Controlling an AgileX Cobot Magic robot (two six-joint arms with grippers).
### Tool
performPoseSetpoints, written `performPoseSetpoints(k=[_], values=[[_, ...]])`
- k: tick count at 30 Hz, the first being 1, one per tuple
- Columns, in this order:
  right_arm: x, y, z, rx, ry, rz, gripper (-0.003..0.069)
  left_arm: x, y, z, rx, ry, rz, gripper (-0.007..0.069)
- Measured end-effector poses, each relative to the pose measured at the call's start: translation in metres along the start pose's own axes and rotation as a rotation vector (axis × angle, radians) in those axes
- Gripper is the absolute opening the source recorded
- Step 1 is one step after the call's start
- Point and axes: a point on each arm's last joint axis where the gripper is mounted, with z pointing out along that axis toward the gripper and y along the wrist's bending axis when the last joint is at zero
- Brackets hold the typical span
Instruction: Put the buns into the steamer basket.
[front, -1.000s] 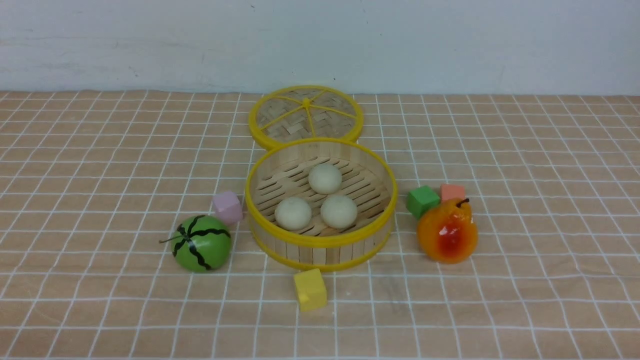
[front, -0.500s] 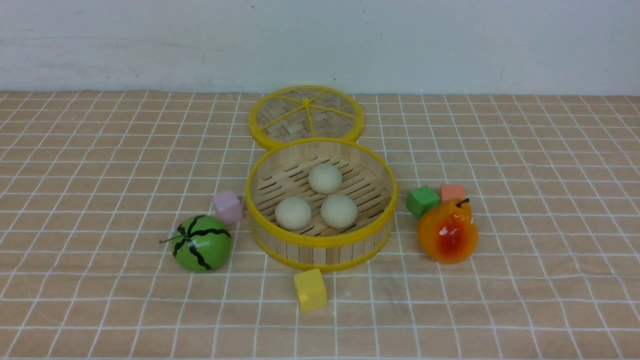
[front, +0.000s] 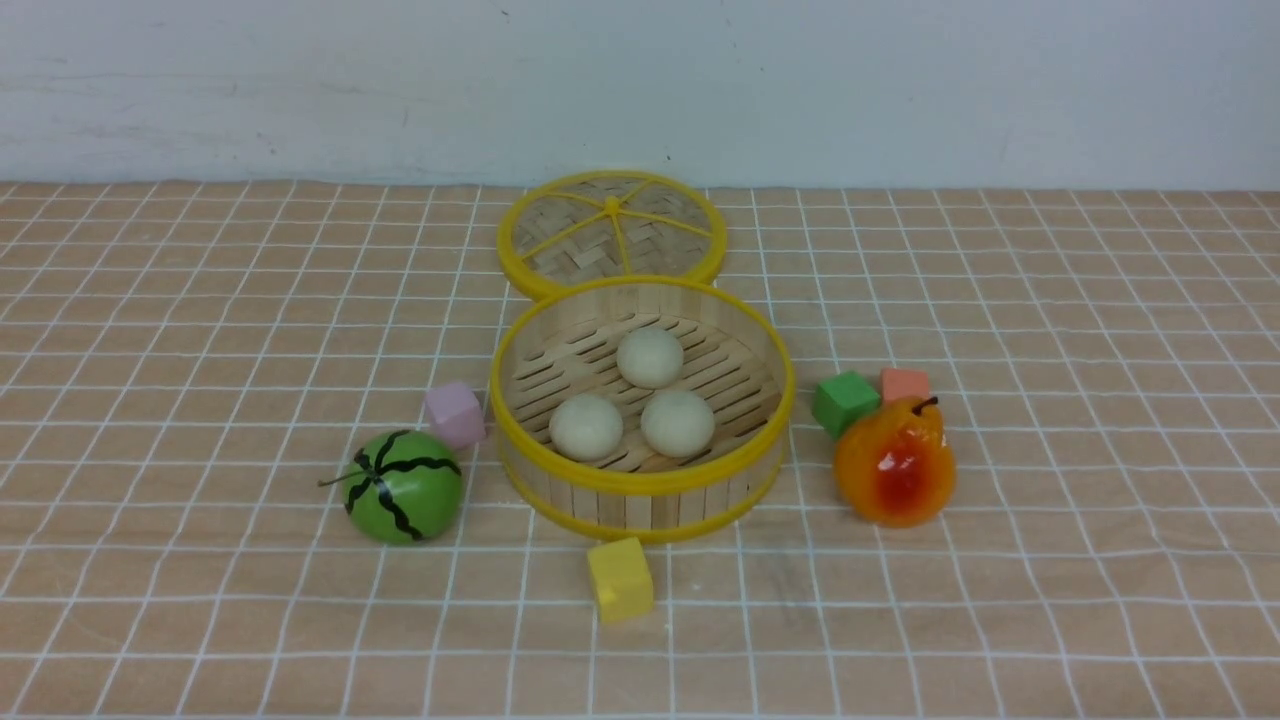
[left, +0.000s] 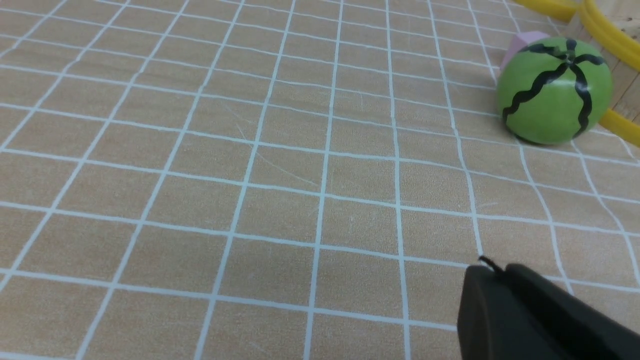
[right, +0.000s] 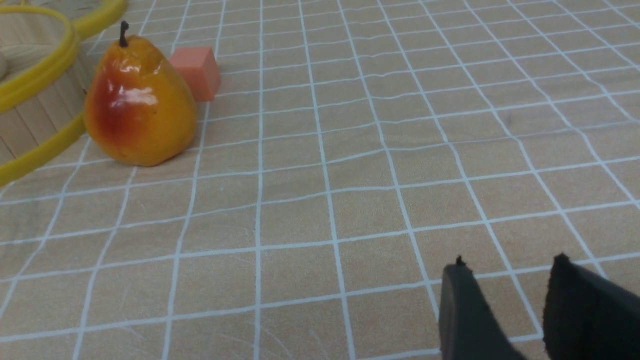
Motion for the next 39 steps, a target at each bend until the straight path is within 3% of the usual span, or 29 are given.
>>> performPoseSetpoints(k=[39], values=[[0.0,0.0,0.0,0.0,0.0,0.0,0.0241,0.0003,0.0,0.0001,0.0,0.001,0.002,0.0068]])
